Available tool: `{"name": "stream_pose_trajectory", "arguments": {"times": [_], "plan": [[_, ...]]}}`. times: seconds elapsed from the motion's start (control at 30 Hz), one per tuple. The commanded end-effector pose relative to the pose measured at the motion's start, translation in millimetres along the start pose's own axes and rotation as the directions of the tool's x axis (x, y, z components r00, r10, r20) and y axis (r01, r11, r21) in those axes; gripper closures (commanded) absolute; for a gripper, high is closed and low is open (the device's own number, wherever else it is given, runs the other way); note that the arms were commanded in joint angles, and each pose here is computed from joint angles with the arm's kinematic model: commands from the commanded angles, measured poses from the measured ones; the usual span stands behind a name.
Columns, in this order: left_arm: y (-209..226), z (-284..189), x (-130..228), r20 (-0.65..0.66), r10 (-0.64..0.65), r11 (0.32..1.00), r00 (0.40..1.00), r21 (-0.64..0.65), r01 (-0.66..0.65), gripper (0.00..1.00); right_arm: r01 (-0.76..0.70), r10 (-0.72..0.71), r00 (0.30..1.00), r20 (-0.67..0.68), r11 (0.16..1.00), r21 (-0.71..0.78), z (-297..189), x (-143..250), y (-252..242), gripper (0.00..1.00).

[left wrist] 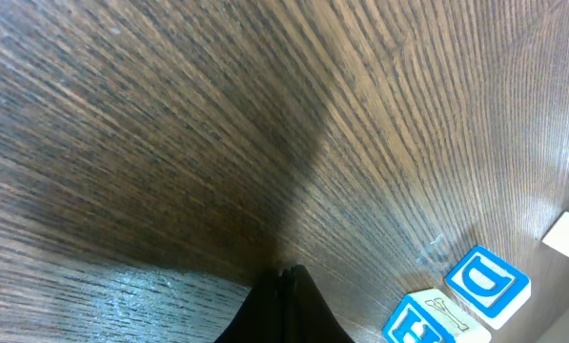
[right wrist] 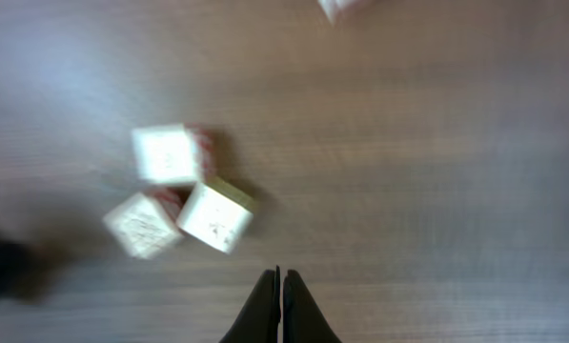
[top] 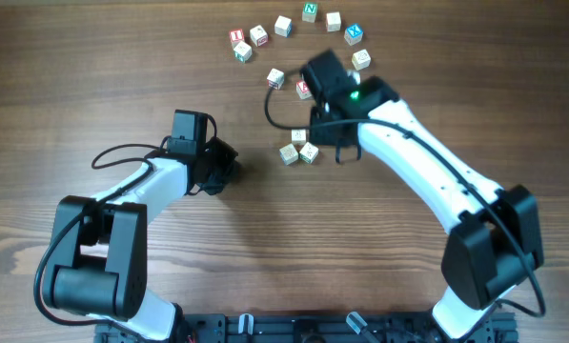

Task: Form a circle

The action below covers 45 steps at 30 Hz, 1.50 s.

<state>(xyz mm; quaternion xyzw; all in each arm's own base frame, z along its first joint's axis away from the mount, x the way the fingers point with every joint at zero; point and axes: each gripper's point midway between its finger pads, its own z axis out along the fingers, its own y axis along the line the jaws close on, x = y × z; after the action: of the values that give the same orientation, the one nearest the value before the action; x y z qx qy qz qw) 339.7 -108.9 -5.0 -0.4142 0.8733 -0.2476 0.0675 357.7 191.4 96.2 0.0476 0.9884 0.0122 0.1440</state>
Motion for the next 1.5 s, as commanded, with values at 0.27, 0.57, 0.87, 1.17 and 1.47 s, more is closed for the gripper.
{"name": "stream_pose_trajectory", "arguments": {"times": [0.27,0.57,0.87,1.17,1.47], "plan": [[46.9,12.7,-3.9,0.05,-0.013,0.988,0.999,-0.153,0.021,0.96,-0.314,0.305,0.946,-0.108,0.946,-0.083,81.0,58.9,1.5,0.95],[49.9,12.2,-5.2,0.06,-0.013,0.986,0.998,-0.167,0.023,0.96,-0.319,0.309,0.947,-0.086,0.936,-0.149,93.7,59.7,6.8,0.95],[51.0,12.0,-5.2,0.061,-0.013,0.985,0.998,-0.172,0.023,0.96,-0.314,0.309,0.949,-0.054,0.935,-0.165,97.7,52.0,9.8,0.95],[51.0,12.0,-5.2,0.06,-0.01,0.985,0.998,-0.172,0.02,0.96,-0.315,0.314,0.949,-0.029,0.936,-0.16,98.1,46.5,6.9,0.95],[50.8,12.0,-5.3,0.06,-0.009,0.985,0.998,-0.171,0.02,0.96,-0.299,0.302,0.953,-0.011,0.937,-0.178,97.8,40.2,8.0,0.95]]}}
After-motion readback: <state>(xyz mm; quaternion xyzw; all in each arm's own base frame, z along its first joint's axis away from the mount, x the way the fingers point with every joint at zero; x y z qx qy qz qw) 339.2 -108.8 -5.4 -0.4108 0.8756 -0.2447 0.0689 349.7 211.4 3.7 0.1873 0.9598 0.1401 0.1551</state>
